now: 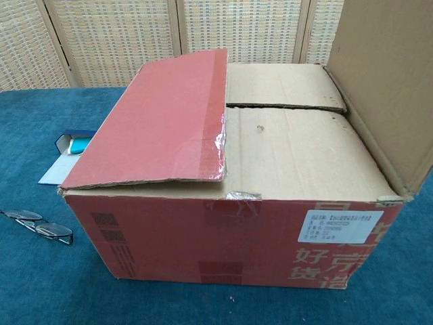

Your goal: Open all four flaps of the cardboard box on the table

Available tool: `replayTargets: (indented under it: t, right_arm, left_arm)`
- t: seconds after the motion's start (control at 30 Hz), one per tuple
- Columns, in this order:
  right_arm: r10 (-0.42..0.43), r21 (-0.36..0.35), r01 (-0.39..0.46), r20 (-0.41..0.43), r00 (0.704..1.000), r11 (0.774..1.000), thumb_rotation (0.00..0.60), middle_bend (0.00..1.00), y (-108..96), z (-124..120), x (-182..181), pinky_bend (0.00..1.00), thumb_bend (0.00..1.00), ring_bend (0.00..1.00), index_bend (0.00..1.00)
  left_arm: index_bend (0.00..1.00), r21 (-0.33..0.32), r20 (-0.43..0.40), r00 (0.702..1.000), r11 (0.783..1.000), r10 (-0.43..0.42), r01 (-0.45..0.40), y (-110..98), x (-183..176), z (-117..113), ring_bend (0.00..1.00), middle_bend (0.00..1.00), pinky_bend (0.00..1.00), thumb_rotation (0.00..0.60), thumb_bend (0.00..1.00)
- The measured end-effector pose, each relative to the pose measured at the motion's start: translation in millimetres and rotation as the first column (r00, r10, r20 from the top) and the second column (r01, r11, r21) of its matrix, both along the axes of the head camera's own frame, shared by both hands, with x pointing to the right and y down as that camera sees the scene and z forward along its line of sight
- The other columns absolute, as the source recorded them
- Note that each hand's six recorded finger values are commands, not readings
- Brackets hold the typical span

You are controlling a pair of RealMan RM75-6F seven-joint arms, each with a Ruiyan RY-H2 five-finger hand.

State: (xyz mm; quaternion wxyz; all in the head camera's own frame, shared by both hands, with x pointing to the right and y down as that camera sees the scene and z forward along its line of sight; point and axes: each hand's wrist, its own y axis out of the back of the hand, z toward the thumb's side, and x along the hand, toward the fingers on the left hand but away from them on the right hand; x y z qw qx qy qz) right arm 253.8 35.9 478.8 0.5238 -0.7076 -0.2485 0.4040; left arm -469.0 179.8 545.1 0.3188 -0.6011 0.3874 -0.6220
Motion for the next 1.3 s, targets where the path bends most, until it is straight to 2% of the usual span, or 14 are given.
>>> replayTargets:
  t: [0.3, 0.53, 0.67, 0.87, 1.0, 1.1, 1.13, 1.23, 1.3]
  right_arm:
    - [0.079, 0.025, -0.077, -0.099, 0.992, 0.997, 0.6, 0.23, -3.0, 0.3, 45.9, 0.14, 0.96, 0.06, 0.5]
    - [0.121, 0.003, -0.122, -0.114, 0.986, 0.993, 0.6, 0.22, 3.9, 6.9, 63.1, 0.14, 0.93, 0.05, 0.5]
    - [0.136, -0.009, -0.138, -0.107, 0.985, 0.99, 0.6, 0.21, 8.3, 9.6, 66.4, 0.14, 0.88, 0.04, 0.41]
    - [0.161, -0.016, -0.163, -0.101, 0.982, 0.986, 0.6, 0.16, 21.1, 15.0, 71.3, 0.13, 0.88, 0.0, 0.26]
    - [0.189, -0.018, -0.191, -0.095, 0.977, 0.981, 0.6, 0.15, 33.4, 18.3, 74.6, 0.12, 0.88, 0.0, 0.24]
    - [0.21, -0.018, -0.212, -0.096, 0.973, 0.977, 0.6, 0.14, 42.9, 20.7, 77.7, 0.12, 0.88, 0.0, 0.23]
    - [0.215, -0.021, -0.218, -0.096, 0.972, 0.976, 0.6, 0.14, 46.0, 21.7, 78.5, 0.12, 0.88, 0.0, 0.23]
    - [0.232, -0.029, -0.235, -0.094, 0.968, 0.972, 0.6, 0.14, 54.2, 23.3, 81.1, 0.12, 0.88, 0.0, 0.23]
    - [0.243, -0.029, -0.247, -0.091, 0.966, 0.969, 0.6, 0.14, 58.5, 23.2, 83.1, 0.12, 0.88, 0.0, 0.23]
  left_arm:
    - [0.25, -0.003, 0.005, 1.0, 1.0, 0.006, -0.006, -0.4, 0.7, -1.1, 0.01, 0.07, 0.05, 0.526, 0.26]
    - [0.25, -0.004, -0.017, 0.998, 0.999, 0.053, -0.053, -4.2, 9.3, -1.5, 0.01, 0.07, 0.05, 0.526, 0.26]
    - [0.23, 0.002, -0.03, 0.995, 0.995, 0.098, -0.098, -9.2, 16.5, -3.8, 0.01, 0.07, 0.05, 0.526, 0.26]
    - [0.15, -0.017, -0.103, 0.976, 0.981, 0.192, -0.195, -20.2, 36.6, -6.6, 0.0, 0.03, 0.02, 0.526, 0.27]
    - [0.11, -0.044, -0.181, 0.948, 0.961, 0.262, -0.274, -30.8, 54.7, -9.8, 0.0, 0.0, 0.0, 0.522, 0.27]
    - [0.11, -0.054, -0.242, 0.913, 0.935, 0.329, -0.351, -43.1, 72.2, -13.9, 0.0, 0.0, 0.0, 0.519, 0.28]
    - [0.1, -0.052, -0.26, 0.895, 0.92, 0.363, -0.388, -48.7, 80.8, -15.8, 0.0, 0.0, 0.0, 0.519, 0.29]
    - [0.1, -0.04, -0.297, 0.844, 0.878, 0.446, -0.477, -61.4, 103.5, -20.2, 0.0, 0.0, 0.0, 0.519, 0.36]
    - [0.1, -0.036, -0.322, 0.814, 0.853, 0.483, -0.52, -67.8, 116.6, -22.0, 0.0, 0.0, 0.0, 0.519, 0.47]
